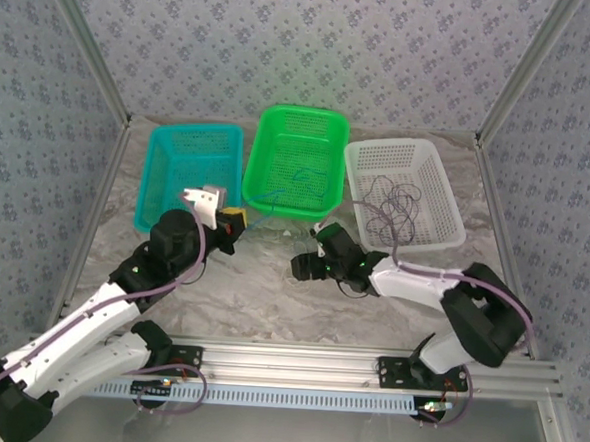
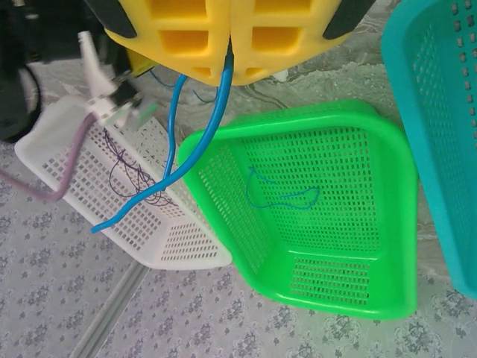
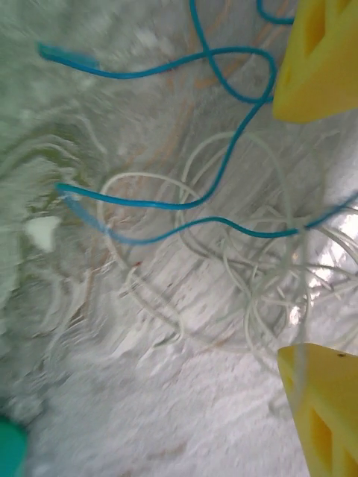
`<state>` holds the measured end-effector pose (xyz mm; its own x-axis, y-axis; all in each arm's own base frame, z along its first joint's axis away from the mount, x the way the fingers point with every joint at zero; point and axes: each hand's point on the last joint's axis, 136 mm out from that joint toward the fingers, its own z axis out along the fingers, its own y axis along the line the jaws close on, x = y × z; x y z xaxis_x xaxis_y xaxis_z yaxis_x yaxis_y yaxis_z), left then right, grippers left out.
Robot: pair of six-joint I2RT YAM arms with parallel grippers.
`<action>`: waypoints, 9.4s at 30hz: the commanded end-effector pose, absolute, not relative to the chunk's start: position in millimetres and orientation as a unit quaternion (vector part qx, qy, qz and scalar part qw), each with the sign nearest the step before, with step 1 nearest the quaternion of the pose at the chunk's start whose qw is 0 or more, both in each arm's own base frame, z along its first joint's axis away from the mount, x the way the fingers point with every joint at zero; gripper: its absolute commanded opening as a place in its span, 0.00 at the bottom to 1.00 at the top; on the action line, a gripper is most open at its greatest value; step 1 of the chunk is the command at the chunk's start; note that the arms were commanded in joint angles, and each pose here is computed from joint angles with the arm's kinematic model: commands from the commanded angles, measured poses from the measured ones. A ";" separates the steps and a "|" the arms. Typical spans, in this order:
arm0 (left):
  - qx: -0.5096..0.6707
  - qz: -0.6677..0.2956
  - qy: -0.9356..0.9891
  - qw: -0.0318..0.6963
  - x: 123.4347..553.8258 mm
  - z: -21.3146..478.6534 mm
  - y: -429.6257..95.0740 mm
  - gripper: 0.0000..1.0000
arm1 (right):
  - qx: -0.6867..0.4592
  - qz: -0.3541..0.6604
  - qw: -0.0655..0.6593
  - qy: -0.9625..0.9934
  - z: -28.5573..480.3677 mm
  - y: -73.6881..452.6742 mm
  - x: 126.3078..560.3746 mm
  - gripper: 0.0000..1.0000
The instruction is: Untangle the cables
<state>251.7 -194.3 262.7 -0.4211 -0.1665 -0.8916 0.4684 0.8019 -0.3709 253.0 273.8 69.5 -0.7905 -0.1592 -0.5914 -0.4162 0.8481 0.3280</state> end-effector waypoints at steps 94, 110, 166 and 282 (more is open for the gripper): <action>0.092 -0.304 0.774 0.548 424.9 258.1 -271.8 0.05 | 0.093 0.275 0.414 0.863 215.8 179.2 262.9 0.94; 0.035 -0.375 0.856 0.353 485.5 188.8 -294.4 0.59 | 0.023 0.005 0.300 0.954 125.9 98.0 288.6 0.70; 0.370 -0.272 0.849 0.262 225.8 85.7 -327.2 0.39 | -0.102 0.108 0.310 0.939 115.5 166.0 253.9 0.63; -0.073 -0.127 0.862 0.485 346.8 222.3 -79.5 0.86 | -0.049 0.126 0.325 0.936 93.2 210.6 273.1 0.81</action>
<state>354.6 -68.1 205.2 -0.5634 -0.2855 -0.7753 -0.0531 0.9490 -0.3109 262.9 208.1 80.2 -0.7936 -0.0414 -0.6070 -0.1903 0.9645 0.1830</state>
